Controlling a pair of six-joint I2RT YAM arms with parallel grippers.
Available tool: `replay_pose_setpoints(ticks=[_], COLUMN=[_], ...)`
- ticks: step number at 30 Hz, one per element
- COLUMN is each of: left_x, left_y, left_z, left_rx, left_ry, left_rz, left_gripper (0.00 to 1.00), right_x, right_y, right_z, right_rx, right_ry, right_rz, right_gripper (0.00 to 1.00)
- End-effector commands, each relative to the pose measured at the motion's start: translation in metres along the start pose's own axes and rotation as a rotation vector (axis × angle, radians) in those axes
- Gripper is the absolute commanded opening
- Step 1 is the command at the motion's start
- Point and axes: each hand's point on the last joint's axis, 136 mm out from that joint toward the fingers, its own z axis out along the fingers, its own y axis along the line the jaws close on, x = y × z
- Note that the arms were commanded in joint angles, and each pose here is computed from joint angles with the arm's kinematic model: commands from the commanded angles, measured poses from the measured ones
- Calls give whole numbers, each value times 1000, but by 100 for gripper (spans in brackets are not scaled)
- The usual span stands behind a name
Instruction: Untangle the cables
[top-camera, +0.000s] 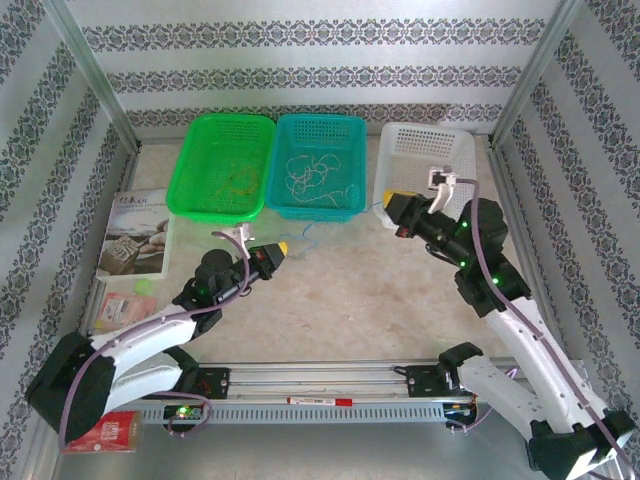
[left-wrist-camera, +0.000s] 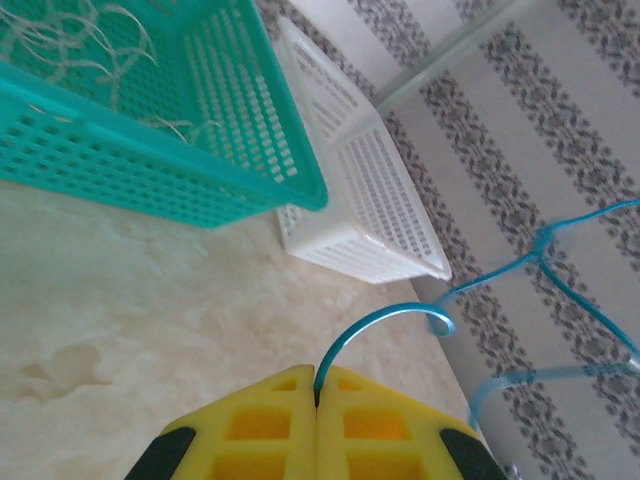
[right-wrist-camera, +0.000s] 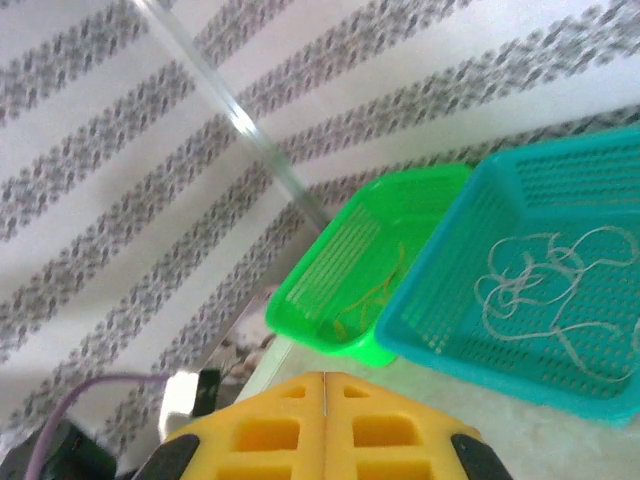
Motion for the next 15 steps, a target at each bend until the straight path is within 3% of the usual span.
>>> replay_pose_setpoints(ticks=[1, 15], left_x=[-2, -13], left_y=[20, 51], left_z=[-11, -42], left_rx=[-105, -280], left_ry=[-42, -140], left_rz=[17, -3], left_gripper=[0, 0], right_x=[-11, -67], right_y=[-13, -46], right_z=[-9, -59], right_rx=[50, 240], right_ry=[-61, -334], right_rz=[38, 58], right_gripper=[0, 0])
